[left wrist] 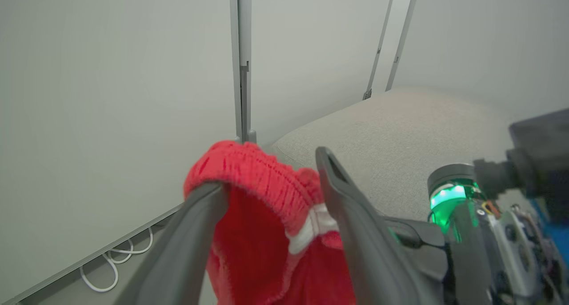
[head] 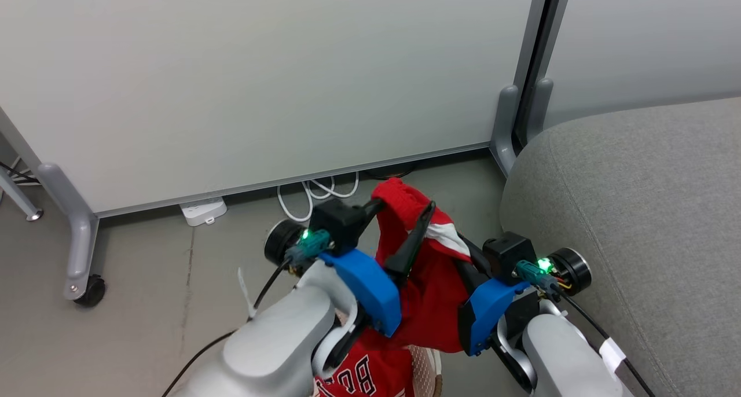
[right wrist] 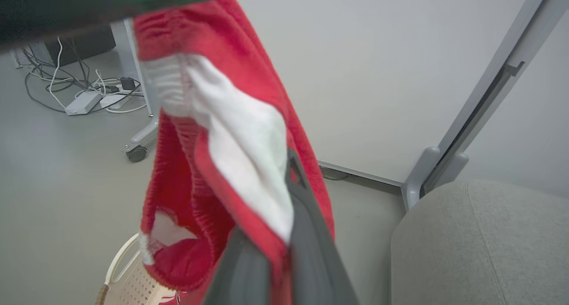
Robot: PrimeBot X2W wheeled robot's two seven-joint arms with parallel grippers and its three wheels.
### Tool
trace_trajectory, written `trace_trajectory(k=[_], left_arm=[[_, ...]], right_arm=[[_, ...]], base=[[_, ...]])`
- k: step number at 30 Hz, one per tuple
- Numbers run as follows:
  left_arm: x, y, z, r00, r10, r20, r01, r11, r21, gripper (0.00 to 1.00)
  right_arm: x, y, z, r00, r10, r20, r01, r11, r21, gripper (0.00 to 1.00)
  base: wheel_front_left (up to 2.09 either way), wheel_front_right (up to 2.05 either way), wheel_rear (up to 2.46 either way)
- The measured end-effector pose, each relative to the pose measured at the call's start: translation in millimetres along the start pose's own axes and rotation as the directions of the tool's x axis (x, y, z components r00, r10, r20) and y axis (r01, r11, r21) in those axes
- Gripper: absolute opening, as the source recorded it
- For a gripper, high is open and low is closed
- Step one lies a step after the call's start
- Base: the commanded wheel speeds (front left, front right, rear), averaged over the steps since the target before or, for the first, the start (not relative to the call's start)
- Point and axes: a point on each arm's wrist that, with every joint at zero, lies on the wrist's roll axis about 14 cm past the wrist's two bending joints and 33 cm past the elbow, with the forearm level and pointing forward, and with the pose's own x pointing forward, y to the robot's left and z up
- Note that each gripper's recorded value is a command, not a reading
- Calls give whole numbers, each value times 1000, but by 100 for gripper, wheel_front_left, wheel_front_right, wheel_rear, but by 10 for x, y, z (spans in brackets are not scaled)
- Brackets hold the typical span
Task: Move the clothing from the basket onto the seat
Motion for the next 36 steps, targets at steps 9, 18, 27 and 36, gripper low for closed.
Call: trace_trajectory(k=[9,18,27,36], left_arm=[[-610,211,-366,995,92,23,-92,995,-26,100],[-1027,407,-583,980,197,7,-197,980,-25,100],[-1163,497,-640,966,258,10,-257,966,-40,100],[-954,337,-694,983,182,3,-182,983,-36,100]], right_arm=[[7,-84,21,1000,-25,12,24,1000,7,0],[-24,-128,46,999,-42,23,42,999,7,0],[-81,-167,12,998,-58,13,58,998,10,0],[-285,-530,-45,985,-172,3,172,985,29,0]], base=[[0,0,0],[0,0,0],[0,0,0],[0,0,0]])
